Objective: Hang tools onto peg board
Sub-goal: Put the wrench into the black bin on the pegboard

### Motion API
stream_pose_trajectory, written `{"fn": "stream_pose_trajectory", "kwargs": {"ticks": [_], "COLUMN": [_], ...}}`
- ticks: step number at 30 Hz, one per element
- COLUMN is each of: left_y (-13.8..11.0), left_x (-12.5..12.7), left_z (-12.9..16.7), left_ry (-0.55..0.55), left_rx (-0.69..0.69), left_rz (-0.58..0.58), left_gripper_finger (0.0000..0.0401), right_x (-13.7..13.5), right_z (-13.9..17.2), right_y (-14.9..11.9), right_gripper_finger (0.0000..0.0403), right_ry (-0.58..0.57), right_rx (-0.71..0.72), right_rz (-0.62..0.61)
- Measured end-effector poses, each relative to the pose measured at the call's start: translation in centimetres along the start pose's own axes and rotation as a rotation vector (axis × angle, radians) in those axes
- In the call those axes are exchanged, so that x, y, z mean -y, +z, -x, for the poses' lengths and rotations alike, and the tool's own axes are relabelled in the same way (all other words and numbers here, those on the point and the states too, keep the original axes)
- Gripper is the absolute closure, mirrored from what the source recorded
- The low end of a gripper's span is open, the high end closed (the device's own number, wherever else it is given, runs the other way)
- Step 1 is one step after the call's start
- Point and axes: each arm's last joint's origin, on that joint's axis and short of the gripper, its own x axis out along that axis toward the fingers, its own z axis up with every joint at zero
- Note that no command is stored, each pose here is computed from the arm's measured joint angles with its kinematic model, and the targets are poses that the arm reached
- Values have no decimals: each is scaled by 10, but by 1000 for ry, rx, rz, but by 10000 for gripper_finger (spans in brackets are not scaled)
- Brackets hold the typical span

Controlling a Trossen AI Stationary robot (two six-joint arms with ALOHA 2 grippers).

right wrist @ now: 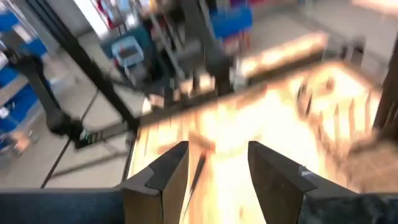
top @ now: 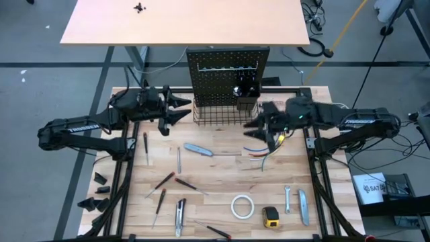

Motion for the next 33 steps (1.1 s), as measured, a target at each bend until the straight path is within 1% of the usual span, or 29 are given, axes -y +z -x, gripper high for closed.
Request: {"fn": "stream_pose_trajectory", "kwargs": {"ticks": [4, 9, 11, 15, 19, 23, 26, 29, 33], "left_y": [-1, -4, -7, -15, -19, -20, -23, -26, -27], "left_x": [5, 9, 9, 14, 19, 24, 27, 27, 29], "left_z": [0, 1, 1, 2, 3, 3, 3, 4, 5], "left_ry": [0, 39, 54, 43, 36, 14, -2, -5, -11], "left_rx": [-85, -158, -200, -278, -314, -317, -343, -375, -391], "left_rz": [-15, -59, -54, -45, -48, -50, -69, -74, -66], "left_gripper_finger": [214, 214, 214, 214, 214, 214, 214, 214, 214], "right_x": [-5, -12, -14, -19, -23, -28, -32, -34, -31], "right_z": [-15, -33, -37, -36, -30, -20, -15, -14, -10], "right_y": [-20, -35, -41, -56, -71, -90, -111, -134, -166], "right_gripper_finger": [243, 243, 243, 243, 243, 243, 243, 243, 243], "right_ry": [-27, -36, -51, -107, -199, -327, -389, -441, -552], "right_rx": [-159, -250, -294, -404, -512, -634, -742, -810, -880], "right_rz": [-103, -171, -222, -330, -464, -575, -650, -713, -809]}}
